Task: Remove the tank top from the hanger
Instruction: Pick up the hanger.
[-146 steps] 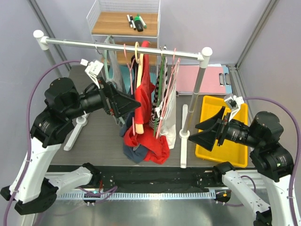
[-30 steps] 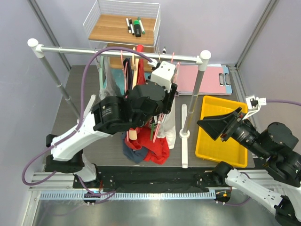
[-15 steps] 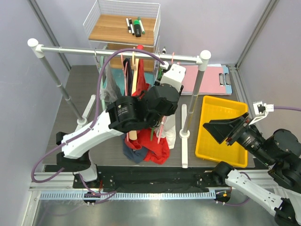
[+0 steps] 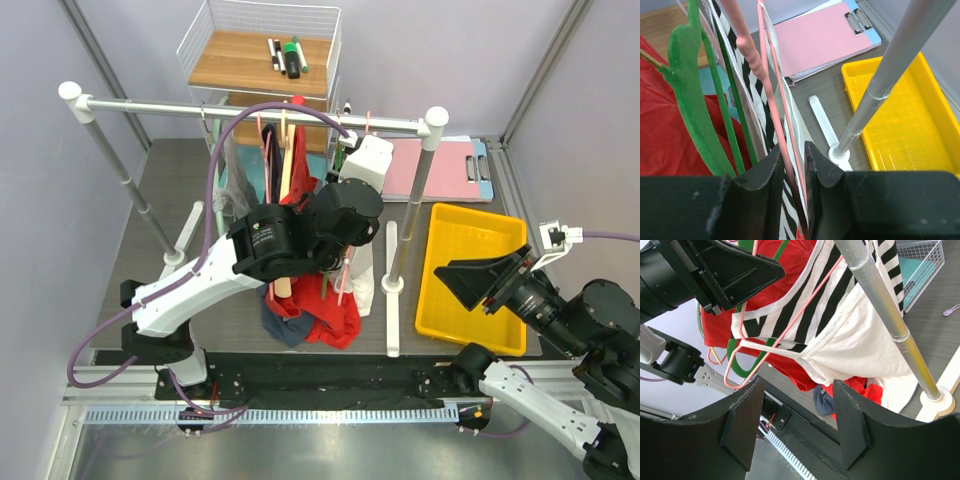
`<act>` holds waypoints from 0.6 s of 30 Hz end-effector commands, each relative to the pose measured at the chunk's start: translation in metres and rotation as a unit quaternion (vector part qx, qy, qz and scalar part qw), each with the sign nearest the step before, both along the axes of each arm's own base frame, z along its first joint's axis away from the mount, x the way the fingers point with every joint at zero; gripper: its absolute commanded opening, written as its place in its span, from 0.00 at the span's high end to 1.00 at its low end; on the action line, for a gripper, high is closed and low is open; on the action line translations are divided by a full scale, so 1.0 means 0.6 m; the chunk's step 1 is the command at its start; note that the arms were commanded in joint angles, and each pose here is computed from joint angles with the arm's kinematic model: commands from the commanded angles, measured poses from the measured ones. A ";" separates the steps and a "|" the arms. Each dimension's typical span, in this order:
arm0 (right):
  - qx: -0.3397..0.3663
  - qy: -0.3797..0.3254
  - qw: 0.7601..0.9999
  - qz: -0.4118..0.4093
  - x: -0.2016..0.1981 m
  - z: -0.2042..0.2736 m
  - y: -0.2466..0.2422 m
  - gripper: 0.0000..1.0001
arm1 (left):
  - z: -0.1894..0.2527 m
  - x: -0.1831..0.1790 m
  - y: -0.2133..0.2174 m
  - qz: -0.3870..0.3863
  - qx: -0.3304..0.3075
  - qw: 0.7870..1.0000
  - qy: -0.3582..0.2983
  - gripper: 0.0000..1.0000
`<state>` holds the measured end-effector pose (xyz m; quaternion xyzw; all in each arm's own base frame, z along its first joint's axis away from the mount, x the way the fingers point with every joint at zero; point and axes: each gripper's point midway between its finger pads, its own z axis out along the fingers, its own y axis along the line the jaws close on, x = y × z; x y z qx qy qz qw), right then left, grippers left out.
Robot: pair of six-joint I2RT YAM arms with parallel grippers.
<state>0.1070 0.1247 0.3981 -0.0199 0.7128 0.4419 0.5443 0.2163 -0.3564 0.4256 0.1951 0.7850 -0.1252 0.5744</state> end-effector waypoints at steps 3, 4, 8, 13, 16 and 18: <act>0.012 -0.012 1.000 -0.008 -0.002 0.010 -0.008 0.37 | 0.022 0.005 0.012 0.017 -0.011 1.000 -0.014 0.78; 0.012 -0.012 1.000 -0.008 -0.002 0.010 -0.009 0.37 | 0.021 0.005 0.012 0.017 -0.010 1.000 -0.014 0.79; 0.010 -0.011 1.000 -0.008 -0.002 0.009 -0.009 0.37 | 0.023 0.004 0.013 0.016 -0.012 1.000 -0.014 0.79; 0.010 -0.011 1.000 -0.008 -0.001 0.009 -0.008 0.37 | 0.032 0.005 0.023 0.025 -0.019 0.999 -0.018 1.00; 0.010 -0.011 1.000 -0.006 -0.002 0.012 -0.007 0.37 | 0.040 0.004 0.029 0.029 -0.028 0.999 -0.019 1.00; 0.009 -0.012 1.000 -0.007 -0.001 0.011 -0.007 0.37 | 0.043 0.001 0.030 0.024 -0.034 0.999 -0.017 1.00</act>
